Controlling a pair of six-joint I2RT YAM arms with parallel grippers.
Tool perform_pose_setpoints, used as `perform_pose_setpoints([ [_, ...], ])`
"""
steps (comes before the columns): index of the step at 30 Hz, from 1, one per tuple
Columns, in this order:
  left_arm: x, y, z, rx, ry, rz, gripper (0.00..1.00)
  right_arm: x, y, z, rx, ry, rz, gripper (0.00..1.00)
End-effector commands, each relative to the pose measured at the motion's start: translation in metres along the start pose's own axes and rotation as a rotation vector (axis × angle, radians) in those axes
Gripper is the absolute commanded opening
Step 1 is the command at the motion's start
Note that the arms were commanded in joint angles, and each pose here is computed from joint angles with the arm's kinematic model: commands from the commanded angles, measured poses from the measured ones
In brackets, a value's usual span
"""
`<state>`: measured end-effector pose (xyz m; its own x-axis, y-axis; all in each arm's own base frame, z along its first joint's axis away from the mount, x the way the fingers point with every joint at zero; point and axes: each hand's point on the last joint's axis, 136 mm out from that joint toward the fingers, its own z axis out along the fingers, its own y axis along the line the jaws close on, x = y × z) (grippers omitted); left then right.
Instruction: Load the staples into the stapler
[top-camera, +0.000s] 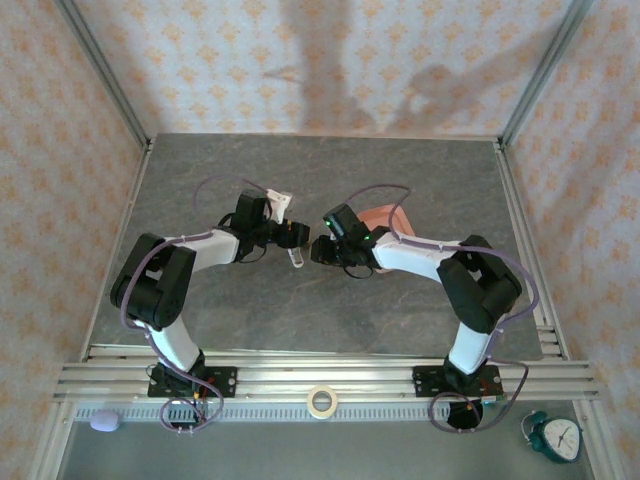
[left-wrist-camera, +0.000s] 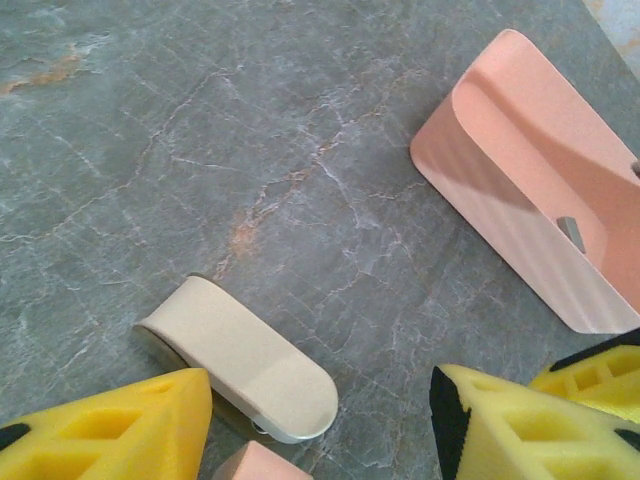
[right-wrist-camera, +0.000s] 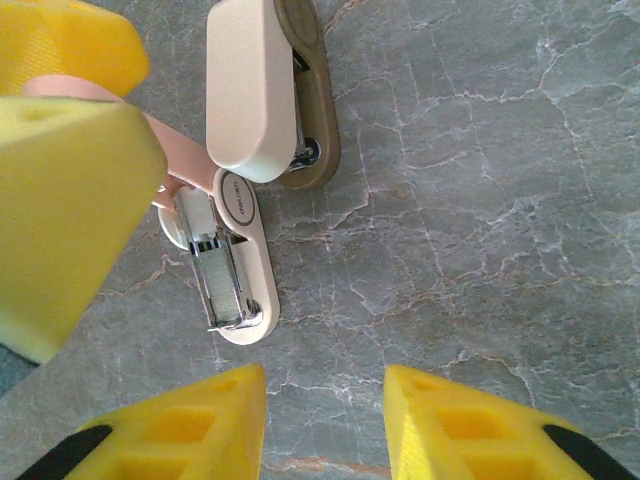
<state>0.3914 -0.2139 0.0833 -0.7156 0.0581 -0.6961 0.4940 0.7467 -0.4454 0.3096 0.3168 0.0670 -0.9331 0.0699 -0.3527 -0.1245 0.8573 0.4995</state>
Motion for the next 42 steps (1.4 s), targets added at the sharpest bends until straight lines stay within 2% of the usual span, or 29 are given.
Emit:
perform_pose_setpoints([
  [1,-0.007,-0.018,-0.005,0.055,-0.016,0.089,0.59,-0.007,0.000,-0.002,0.012,-0.028,-0.017,0.36],
  [12,0.020,-0.033,-0.006,0.078,0.060,0.172,0.56,-0.009,0.003,0.001,0.004,-0.021,-0.013,0.36],
  [30,0.053,-0.039,-0.018,0.052,0.145,0.158,0.54,-0.014,0.012,-0.006,-0.036,-0.037,0.000,0.36],
  [33,0.048,-0.040,-0.025,0.032,0.118,0.130,0.54,-0.015,0.016,-0.010,-0.049,-0.042,-0.001,0.36],
  [36,0.040,-0.035,-0.035,-0.034,0.067,0.059,0.60,-0.018,0.023,-0.014,-0.076,-0.051,0.005,0.36],
  [42,0.034,-0.010,-0.061,-0.230,-0.005,-0.171,0.65,-0.025,0.039,-0.017,-0.157,-0.040,0.047,0.37],
])
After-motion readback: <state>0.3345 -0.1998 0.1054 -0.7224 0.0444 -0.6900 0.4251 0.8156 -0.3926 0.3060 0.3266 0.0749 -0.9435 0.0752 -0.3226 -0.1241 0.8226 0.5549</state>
